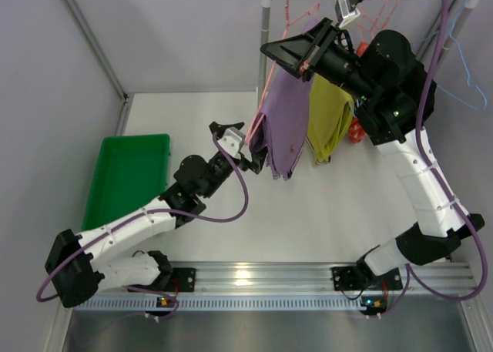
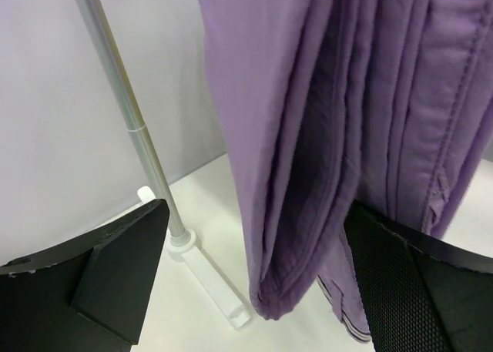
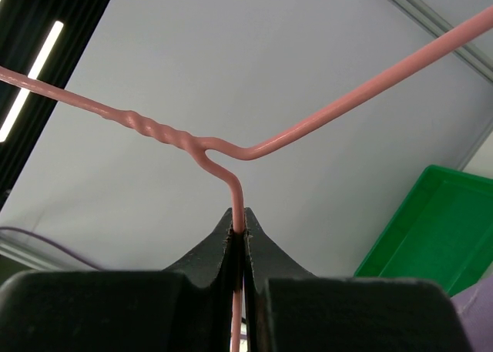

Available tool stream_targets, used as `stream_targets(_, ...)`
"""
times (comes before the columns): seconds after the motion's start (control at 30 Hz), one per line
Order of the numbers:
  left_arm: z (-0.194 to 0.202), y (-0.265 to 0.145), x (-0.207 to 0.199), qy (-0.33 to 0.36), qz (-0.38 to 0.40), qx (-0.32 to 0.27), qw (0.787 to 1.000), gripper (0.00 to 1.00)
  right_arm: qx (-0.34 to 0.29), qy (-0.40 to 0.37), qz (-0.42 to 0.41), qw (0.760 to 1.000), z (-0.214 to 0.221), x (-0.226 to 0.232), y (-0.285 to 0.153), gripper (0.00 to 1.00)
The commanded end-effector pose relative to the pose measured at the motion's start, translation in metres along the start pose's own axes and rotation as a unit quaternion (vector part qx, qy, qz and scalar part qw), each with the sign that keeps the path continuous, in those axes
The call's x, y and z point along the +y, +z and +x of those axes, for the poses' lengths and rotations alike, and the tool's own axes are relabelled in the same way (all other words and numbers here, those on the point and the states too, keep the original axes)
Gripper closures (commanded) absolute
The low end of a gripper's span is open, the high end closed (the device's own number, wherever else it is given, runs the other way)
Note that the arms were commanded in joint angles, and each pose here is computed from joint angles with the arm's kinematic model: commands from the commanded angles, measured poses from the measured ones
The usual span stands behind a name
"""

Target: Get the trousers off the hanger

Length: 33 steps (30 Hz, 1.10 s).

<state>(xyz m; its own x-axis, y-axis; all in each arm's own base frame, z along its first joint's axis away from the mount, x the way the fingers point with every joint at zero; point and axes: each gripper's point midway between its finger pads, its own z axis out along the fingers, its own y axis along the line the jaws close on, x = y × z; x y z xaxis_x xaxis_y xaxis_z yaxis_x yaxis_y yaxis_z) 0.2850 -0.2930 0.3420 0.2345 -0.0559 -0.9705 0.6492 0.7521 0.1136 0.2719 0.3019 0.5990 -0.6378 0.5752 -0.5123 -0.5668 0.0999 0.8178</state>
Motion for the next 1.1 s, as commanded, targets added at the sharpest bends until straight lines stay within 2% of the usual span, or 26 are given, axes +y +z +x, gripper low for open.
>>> stream_targets(0.0,-0.041,0.008,0.017,0.013,-0.042,-0.066,0.997,0.01,-0.049,-0.041,-0.092,0.994,-0.025,0.058,-0.015,1.0)
stream_targets(0.23,-0.094,0.014,0.022,0.015,-0.044,-0.131,0.99,0.01,-0.041,-0.034,-0.098,0.994,-0.02,0.057,-0.017,1.0)
stream_targets(0.4,-0.111,0.018,0.017,-0.002,-0.031,-0.155,0.988,0.02,-0.037,-0.035,-0.101,0.994,-0.018,0.058,-0.019,1.0)
stream_targets(0.57,-0.122,0.018,0.022,-0.009,-0.043,-0.165,0.985,0.14,-0.036,-0.034,-0.104,0.993,-0.017,0.06,-0.021,1.0)
stream_targets(0.67,-0.123,0.015,0.024,-0.01,-0.046,-0.168,0.985,0.18,-0.037,-0.038,-0.111,0.992,-0.019,0.065,-0.024,1.0)
stream_targets(0.77,-0.121,0.014,0.026,-0.007,-0.05,-0.165,0.985,0.29,-0.038,-0.043,-0.116,0.992,-0.019,0.069,-0.025,1.0)
stream_targets(0.8,-0.123,0.013,0.027,-0.008,-0.054,-0.167,0.984,0.38,-0.039,-0.047,-0.118,0.991,-0.019,0.071,-0.027,1.0)
stream_targets(0.9,-0.132,0.012,0.032,-0.011,-0.06,-0.177,0.982,0.53,-0.034,-0.048,-0.119,0.991,-0.016,0.071,-0.03,1.0)
stream_targets(0.93,-0.139,0.011,0.034,-0.015,-0.063,-0.185,0.981,0.64,-0.032,-0.047,-0.118,0.991,-0.015,0.069,-0.029,1.0)
stream_targets(1.07,-0.154,0.008,0.041,-0.045,-0.063,-0.205,0.976,0.9,-0.026,-0.045,-0.118,0.992,-0.009,0.062,-0.031,1.0)
